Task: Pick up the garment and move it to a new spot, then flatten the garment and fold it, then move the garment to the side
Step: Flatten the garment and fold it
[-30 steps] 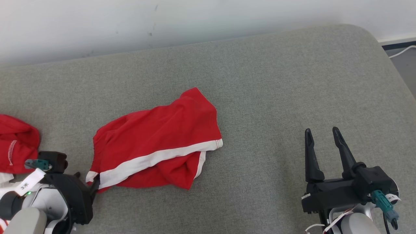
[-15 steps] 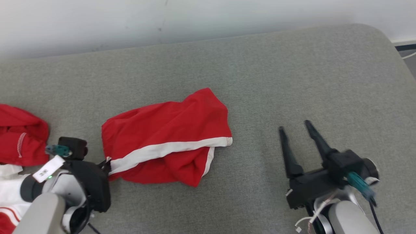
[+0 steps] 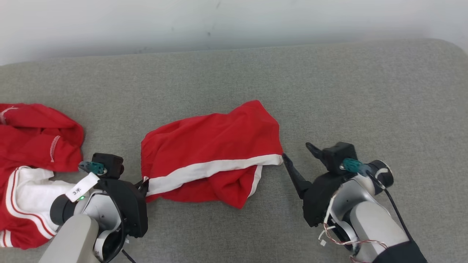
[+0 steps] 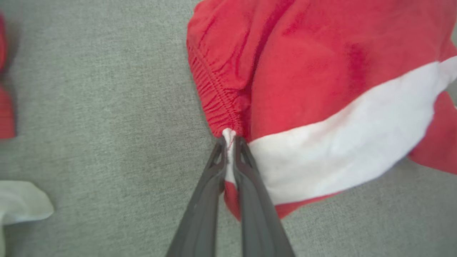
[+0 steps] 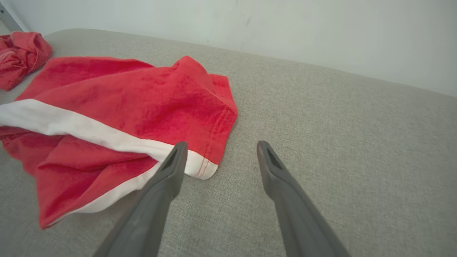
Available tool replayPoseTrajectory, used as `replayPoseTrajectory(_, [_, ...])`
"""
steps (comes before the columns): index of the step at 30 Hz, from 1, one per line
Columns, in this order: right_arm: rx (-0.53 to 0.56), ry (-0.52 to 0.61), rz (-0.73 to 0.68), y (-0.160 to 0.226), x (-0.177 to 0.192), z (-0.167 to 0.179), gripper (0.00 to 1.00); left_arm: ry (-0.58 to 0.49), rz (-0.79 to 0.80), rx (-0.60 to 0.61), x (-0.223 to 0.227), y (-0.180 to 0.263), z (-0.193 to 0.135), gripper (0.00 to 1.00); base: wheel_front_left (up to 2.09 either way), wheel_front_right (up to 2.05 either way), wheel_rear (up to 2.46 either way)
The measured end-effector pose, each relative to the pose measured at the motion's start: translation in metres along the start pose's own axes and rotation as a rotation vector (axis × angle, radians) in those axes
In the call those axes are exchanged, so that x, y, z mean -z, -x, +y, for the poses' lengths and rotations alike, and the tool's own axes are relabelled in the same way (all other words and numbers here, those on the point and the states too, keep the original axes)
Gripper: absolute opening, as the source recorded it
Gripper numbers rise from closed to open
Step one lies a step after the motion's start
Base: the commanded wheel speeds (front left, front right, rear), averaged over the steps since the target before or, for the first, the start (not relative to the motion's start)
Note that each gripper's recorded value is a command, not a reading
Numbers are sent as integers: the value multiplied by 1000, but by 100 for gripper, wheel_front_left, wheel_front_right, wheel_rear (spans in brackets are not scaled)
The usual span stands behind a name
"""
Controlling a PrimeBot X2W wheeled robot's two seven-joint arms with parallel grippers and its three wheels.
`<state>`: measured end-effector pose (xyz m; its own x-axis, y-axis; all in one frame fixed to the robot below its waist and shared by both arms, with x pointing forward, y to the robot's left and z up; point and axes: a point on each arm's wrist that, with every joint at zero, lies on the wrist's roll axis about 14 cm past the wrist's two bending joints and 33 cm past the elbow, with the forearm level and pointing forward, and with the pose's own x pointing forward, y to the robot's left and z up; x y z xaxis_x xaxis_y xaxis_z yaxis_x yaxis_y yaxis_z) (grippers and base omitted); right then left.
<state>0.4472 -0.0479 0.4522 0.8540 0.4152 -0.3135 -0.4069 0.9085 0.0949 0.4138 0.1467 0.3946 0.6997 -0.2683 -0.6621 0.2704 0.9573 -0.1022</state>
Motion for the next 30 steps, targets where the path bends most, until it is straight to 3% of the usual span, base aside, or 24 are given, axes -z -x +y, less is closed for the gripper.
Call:
replayPoseTrajectory(6, [-11, -28, 143, -9, 31, 3, 100, 11, 3, -2, 3, -2, 1, 0, 0, 0, 0])
replayPoseTrajectory(12, [-26, -37, 196, -22, 39, 6, 100, 14, -5, -9, -2, -7, 6, 0, 0, 0, 0])
replayPoseTrajectory(14, [-35, -44, 209, -26, 41, 8, 84, 18, -2, -12, -2, -8, 7, 0, 0, 0, 0])
replayPoseTrajectory(20, [-56, -46, 255, -29, 52, 14, 87, 28, -3, -10, -1, -10, 6, 0, 0, 0, 0])
replayPoseTrajectory(21, [-60, -47, 256, -30, 51, 15, 59, 28, -4, -10, -1, -10, 6, 0, 0, 0, 0])
replayPoseTrajectory(22, [-67, -42, 257, -31, 51, 17, 47, 29, -3, -10, -1, -10, 6, 0, 0, 0, 0])
replayPoseTrajectory(26, [-94, -27, 259, -34, 50, 25, 46, 27, -6, -9, -1, -10, 7, 0, 0, 0, 0])
replayPoseTrajectory(28, [-111, -37, 254, -35, 50, 31, 35, 26, -8, -11, -3, -11, 8, 0, 0, 0, 0])
replayPoseTrajectory(29, [-117, -42, 255, -35, 50, 33, 34, 26, -8, -12, -3, -11, 8, 0, 0, 0, 0])
replayPoseTrajectory(30, [-119, -45, 256, -35, 50, 35, 21, 26, -9, -13, -3, -11, 9, 0, 0, 0, 0])
